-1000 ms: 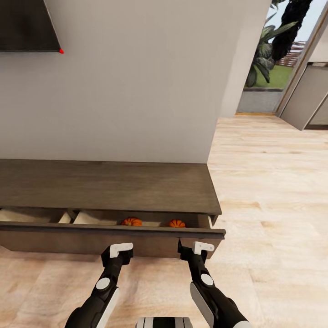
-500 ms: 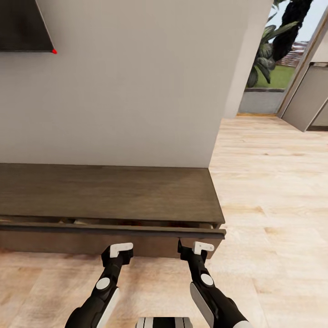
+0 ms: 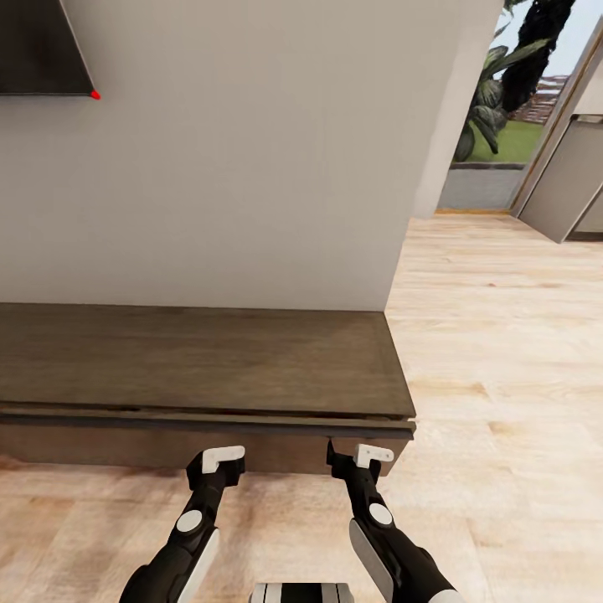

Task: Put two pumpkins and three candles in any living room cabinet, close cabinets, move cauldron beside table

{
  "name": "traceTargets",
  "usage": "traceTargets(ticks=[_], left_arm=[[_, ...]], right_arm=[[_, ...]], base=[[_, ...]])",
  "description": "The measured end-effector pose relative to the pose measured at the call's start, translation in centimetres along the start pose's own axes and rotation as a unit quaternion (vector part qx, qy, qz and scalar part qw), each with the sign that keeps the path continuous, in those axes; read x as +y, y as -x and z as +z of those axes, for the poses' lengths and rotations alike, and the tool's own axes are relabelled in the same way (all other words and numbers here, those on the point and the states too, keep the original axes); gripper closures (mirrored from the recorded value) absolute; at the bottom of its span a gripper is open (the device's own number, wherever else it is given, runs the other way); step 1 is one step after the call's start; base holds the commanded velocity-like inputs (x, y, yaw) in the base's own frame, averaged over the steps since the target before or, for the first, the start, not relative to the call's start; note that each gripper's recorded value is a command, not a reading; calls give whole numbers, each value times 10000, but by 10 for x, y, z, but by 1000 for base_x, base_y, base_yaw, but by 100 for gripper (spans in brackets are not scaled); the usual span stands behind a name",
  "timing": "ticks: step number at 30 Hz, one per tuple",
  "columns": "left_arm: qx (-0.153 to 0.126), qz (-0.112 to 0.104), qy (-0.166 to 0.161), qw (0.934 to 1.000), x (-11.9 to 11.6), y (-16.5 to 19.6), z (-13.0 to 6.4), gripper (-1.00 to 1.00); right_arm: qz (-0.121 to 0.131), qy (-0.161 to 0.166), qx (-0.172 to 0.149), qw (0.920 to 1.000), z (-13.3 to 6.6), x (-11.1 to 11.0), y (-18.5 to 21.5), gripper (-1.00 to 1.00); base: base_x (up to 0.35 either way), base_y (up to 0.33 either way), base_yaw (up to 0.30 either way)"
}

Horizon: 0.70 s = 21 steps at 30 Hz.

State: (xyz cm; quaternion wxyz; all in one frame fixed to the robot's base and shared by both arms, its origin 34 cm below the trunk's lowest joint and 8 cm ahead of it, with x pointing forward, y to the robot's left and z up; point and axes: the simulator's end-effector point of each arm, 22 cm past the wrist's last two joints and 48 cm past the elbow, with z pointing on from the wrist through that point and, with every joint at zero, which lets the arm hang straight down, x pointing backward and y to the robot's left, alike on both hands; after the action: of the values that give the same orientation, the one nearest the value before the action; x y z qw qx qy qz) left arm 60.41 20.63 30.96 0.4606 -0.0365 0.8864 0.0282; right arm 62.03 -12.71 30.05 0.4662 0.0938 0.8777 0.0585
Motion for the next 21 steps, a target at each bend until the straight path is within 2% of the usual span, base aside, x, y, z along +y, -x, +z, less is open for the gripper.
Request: traceTargets(ticks=[21], left_arm=[[-9,-2,-1,10000,0,1,0,-100]], right_arm=[[-4,2,-3,10000,0,0,0,-100]], base=[[26,0,0]])
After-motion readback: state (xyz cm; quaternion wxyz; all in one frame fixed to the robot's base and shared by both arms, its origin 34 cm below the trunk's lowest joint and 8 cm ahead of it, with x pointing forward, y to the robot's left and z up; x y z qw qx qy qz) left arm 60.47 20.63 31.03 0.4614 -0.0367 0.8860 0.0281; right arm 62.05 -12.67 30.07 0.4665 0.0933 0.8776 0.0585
